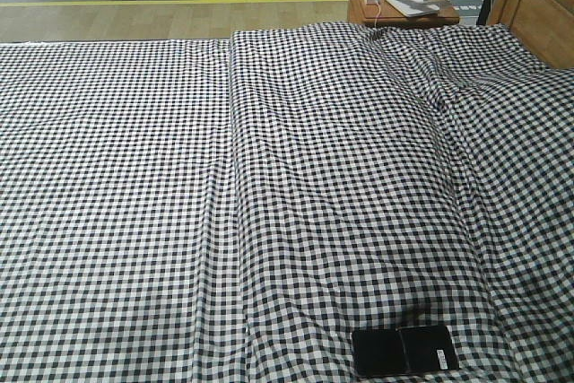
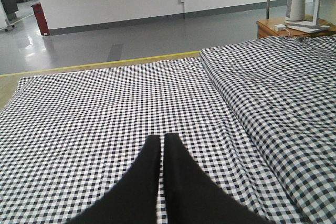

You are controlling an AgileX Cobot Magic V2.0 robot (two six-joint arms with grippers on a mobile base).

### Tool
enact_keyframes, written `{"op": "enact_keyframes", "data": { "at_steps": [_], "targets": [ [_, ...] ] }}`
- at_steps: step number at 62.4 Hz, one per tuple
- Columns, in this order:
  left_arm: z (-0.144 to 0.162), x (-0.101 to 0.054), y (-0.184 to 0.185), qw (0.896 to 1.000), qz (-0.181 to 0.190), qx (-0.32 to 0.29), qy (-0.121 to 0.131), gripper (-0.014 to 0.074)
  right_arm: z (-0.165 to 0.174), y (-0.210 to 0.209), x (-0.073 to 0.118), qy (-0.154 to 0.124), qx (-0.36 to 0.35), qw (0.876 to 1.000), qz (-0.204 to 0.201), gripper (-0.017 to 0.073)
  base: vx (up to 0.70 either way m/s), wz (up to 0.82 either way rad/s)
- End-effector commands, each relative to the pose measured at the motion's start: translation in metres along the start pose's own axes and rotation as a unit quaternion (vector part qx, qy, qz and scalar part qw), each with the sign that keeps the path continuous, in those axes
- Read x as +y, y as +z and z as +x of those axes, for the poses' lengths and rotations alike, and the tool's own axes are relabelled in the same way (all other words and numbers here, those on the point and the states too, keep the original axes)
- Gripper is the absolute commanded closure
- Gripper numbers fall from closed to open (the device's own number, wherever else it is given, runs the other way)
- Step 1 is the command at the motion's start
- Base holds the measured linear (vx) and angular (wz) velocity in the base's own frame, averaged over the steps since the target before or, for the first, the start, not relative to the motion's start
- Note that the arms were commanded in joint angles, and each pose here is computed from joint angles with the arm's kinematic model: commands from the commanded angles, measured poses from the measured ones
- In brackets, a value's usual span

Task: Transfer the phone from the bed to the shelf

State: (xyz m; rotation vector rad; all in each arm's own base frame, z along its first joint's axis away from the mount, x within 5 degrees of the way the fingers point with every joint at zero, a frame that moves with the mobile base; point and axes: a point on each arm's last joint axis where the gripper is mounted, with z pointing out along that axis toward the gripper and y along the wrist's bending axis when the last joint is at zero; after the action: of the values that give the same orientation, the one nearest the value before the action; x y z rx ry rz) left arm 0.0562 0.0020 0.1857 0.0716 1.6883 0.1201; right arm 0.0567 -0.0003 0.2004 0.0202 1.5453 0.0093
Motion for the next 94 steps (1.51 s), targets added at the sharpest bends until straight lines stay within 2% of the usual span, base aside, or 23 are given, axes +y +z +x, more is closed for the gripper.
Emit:
{"op": "enact_keyframes", "data": {
  "at_steps": [1,75,84,94],
  "targets": [
    [-0.014,0.002,-0.003,0.999,-0.005,-0.053,-0.007,0.0592,-0.006,-0.001,0.0,-0.008,-0.039,0.999,0.003,0.0565,0.0,0.0],
    [-0.014,0.002,-0.003,0.999,-0.005,-0.053,-0.007,0.0592,-0.007,-0.001,0.0,-0.008,-0.046,0.999,0.004,0.0565,0.0,0.0],
    [-0.014,0.002,-0.003,0.999,-0.005,-0.053,-0.007,0.0592,-0.019,-0.003,-0.001,-0.006,-0.105,0.994,0.005,0.0565,0.0,0.0],
    [-0.014,0.002,-0.003,0.999,-0.005,-0.053,-0.007,0.0592,-0.055,-0.012,0.0,-0.006,-0.222,0.975,0.007,0.0565,0.0,0.0]
  ]
}}
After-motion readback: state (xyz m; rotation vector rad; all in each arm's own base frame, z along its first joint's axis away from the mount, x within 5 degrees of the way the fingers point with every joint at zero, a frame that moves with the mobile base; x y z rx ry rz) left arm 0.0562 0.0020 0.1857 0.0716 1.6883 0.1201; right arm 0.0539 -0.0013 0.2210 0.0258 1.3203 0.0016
